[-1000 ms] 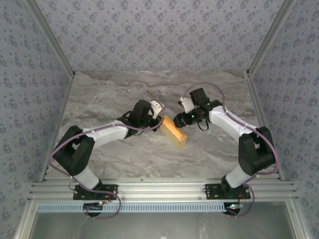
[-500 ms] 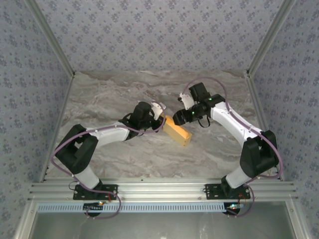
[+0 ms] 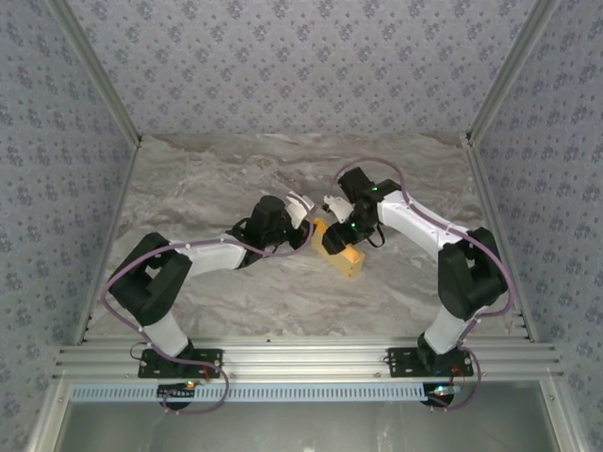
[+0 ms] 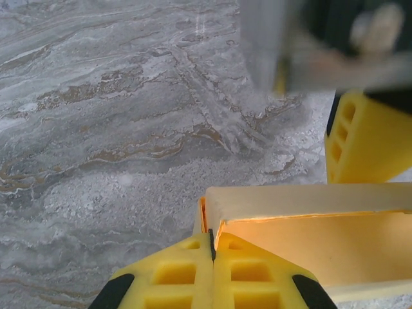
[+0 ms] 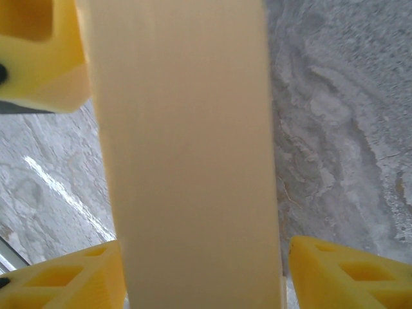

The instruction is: Fold the paper box

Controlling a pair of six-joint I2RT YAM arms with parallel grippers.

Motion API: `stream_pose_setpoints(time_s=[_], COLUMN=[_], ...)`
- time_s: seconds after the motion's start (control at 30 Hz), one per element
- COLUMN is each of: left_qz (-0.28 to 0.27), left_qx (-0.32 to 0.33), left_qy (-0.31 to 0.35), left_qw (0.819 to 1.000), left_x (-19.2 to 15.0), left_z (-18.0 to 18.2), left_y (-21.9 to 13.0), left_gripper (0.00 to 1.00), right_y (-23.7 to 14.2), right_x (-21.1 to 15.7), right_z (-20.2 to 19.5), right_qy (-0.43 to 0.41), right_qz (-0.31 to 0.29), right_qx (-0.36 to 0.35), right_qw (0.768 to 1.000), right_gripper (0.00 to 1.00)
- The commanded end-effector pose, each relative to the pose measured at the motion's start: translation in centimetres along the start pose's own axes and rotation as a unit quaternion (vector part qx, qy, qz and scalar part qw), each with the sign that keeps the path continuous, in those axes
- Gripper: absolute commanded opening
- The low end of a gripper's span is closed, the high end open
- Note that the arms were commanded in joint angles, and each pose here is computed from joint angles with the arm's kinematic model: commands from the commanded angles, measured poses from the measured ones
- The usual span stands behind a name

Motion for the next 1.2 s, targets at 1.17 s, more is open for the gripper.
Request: stream_pose_setpoints(time_s=[1.17], left_qz=[-0.018], left_qx=[-0.065], left_qy=[-0.158], left_qw=[0.985], left_x=[-2.7], left_z=[2.4], left_y=[-5.6], left_gripper=[0.4], right_y=[6.3], right_x=[-3.6], right_z=[-2.7], right_qy=[-0.083], right_qz=[0.183], right_qx=[-0.162], right_qw=[0.966], right_gripper=[0.57])
Point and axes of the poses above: each hand's point on the last joint's axis, 136 mm out from that joint toward the fingers, its own y axis out along the fingers, its own z axis along the line the jaws close on, x = y × z, the point moved 6 cm from there along -y, back along the fingers, and after that the axes turned 10 degrees about -y, right-handed, at the moved point
